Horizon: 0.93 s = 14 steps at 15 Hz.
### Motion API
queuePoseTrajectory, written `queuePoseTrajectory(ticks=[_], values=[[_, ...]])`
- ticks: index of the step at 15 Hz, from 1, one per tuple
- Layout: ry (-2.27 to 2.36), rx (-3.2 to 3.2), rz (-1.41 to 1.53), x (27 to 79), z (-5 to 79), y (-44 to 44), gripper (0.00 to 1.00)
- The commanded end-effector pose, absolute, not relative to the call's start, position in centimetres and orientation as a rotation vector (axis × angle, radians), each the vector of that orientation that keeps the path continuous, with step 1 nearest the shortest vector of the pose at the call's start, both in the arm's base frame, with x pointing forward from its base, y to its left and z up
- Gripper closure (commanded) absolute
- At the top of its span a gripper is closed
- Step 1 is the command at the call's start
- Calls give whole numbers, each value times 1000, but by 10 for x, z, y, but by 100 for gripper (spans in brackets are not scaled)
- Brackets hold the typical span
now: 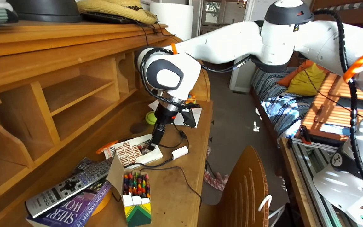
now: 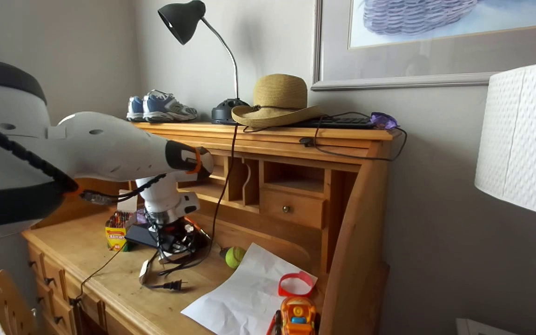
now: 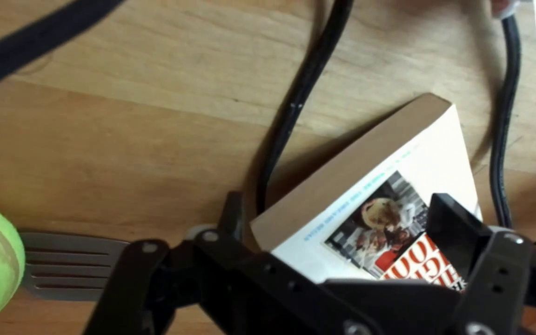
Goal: Put the cable on the top
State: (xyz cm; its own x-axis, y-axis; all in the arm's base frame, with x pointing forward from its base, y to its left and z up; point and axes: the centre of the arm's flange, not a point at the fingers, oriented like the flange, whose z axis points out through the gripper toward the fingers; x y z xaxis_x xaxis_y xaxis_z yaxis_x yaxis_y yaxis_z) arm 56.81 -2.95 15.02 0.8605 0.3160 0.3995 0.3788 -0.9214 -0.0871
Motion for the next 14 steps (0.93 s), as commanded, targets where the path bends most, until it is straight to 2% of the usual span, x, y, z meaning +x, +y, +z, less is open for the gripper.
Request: queuePoseTrajectory(ticks=[1, 5, 6, 7, 8, 14], values=[[-566, -2835, -570, 607, 144, -56, 0], [-559, -2796, -573, 612, 139, -55, 2], [-562, -2780, -578, 614, 140, -54, 26], [-565, -2772, -582, 613, 140, -51, 26], [-568, -2770, -587, 613, 140, -49, 32], [-580, -2742, -612, 610, 153, -44, 79]])
